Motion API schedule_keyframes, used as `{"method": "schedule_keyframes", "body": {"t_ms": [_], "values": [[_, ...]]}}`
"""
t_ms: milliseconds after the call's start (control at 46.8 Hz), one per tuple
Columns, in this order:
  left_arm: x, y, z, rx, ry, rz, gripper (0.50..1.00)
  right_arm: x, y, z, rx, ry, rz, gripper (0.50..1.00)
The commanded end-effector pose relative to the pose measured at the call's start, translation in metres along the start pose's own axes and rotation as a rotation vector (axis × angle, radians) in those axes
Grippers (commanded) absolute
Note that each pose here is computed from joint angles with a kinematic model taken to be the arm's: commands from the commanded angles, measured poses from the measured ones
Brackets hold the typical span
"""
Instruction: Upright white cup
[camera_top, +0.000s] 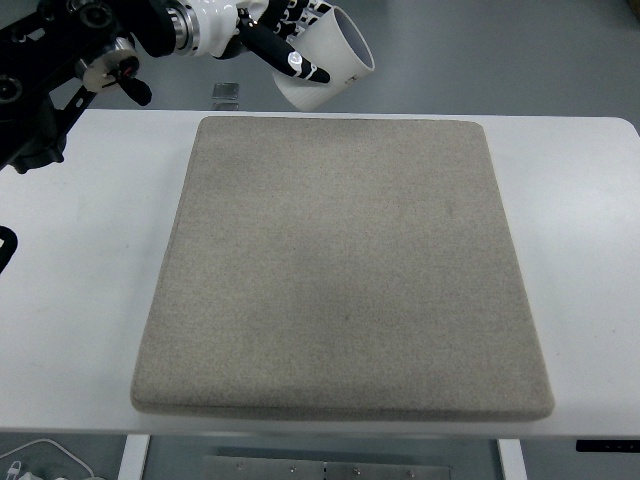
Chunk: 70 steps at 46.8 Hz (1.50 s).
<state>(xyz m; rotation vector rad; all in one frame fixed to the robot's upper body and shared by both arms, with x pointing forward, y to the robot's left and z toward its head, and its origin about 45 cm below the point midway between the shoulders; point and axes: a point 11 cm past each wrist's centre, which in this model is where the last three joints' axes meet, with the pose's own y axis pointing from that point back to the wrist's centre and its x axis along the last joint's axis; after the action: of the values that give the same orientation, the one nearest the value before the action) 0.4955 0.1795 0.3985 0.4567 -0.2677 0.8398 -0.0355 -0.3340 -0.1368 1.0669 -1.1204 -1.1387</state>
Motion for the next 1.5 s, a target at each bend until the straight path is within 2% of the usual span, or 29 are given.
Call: {"method": "schedule_keyframes", "body": {"t_ms": [0, 128, 385, 812, 983, 1239, 1389, 1474], "values": [[0.005, 0.005, 0.000, -0.025, 0.073, -0.001, 0.500, 0.000, 0.000, 0.000, -0.001, 0.000, 0.000, 0.930], [0.000, 0.007, -0.021, -0.037, 0.231, -0.030, 0.500, 0.000, 0.000, 0.000, -0.001, 0.000, -0.001, 0.930], [0.009, 0.018, -0.055, -0.111, 0.393, -0.013, 0.500, 0.000, 0.000, 0.000, 0.001, 0.000, 0.000, 0.930], [-0.009, 0.034, -0.117, -0.318, 0.557, 0.022, 0.500, 0.000, 0.000, 0.000, 0.000, -0.003, -0.002, 0.930], [-0.005, 0.043, -0.137, -0.392, 0.593, 0.079, 0.500, 0.000, 0.000, 0.000, 0.000, -0.004, -0.002, 0.930], [-0.008, 0.040, -0.159, -0.535, 0.658, 0.150, 0.500, 0.000, 0.000, 0.000, 0.002, -0.004, -0.002, 0.930], [-0.010, 0.041, -0.157, -0.625, 0.653, 0.172, 0.500, -0.001, 0.000, 0.000, 0.002, -0.005, -0.008, 0.930], [-0.011, 0.040, -0.155, -0.626, 0.650, 0.169, 0.500, -0.001, 0.000, 0.000, 0.002, -0.005, -0.008, 0.930]]}}
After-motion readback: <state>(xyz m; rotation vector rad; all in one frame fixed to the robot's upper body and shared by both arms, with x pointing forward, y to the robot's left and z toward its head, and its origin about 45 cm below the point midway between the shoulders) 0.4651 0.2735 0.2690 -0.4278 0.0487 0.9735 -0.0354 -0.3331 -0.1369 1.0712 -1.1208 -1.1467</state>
